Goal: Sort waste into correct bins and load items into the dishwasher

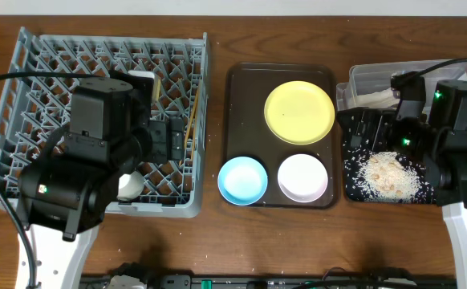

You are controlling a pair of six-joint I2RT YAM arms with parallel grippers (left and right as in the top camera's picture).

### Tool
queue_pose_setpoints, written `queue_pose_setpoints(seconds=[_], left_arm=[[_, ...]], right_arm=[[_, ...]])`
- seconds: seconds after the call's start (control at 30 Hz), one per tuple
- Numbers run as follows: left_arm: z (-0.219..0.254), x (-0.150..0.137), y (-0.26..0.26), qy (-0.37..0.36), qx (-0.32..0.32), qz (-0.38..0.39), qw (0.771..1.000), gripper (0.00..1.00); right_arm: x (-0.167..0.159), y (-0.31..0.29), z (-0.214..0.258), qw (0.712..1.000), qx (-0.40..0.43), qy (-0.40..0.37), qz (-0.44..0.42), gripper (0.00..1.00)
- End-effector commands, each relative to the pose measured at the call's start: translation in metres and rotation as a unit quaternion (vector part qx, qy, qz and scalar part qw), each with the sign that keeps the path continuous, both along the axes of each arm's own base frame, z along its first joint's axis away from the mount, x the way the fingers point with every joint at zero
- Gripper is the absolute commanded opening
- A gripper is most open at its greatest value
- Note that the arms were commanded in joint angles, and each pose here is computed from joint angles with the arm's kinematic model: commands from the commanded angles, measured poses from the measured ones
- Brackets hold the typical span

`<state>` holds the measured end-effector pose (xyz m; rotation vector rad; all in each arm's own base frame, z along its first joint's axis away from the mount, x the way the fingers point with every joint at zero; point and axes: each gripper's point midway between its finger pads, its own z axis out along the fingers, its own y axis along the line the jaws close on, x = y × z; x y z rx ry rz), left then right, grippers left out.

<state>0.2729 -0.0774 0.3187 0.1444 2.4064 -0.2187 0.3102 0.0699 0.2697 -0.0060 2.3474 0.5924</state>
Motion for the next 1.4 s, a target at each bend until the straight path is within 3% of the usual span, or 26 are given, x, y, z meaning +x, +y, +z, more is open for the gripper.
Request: queue_pose_setpoints(seconds=[0.0, 0.43, 0.57, 0.7, 1.03, 1.13, 1.37], left_arm=[[0.006, 0.000, -0.001, -0.007, -0.005, -0.001, 1.000, 0.91], [0.005, 0.000, -0.001, -0.005, -0.004, -0.001, 1.000, 0.92], [0.014, 0.000, -0.029, -0.011, -0.066, -0.055, 0.996, 0.92], [0.020, 0.001, -0.074, -0.004, -0.131, -0.144, 0.981, 0.92], [-0.040, 0.029, -0.117, 0.086, -0.107, -0.176, 0.975, 0.92], [-0.073, 0.036, -0.136, 0.131, -0.095, -0.190, 0.968, 0.92], [-0.146, 0.019, -0.197, 0.216, -0.046, -0.252, 0.942, 0.92]], right_arm=[[-0.002, 0.002, 0.000, 1.000, -0.003, 0.000, 0.014, 0.99], [-0.009, 0.002, -0.006, 1.000, -0.003, 0.020, 0.014, 0.99], [-0.006, -0.008, -0.006, 1.000, -0.006, 0.020, -0.013, 0.99], [-0.004, -0.046, -0.004, 0.992, 0.030, 0.040, -0.115, 0.99], [-0.025, -0.140, -0.027, 0.955, 0.034, 0.098, -0.279, 0.99], [-0.031, -0.145, -0.033, 0.949, 0.023, 0.114, -0.294, 0.99], [-0.031, -0.145, -0.033, 0.949, 0.023, 0.114, -0.294, 0.99]])
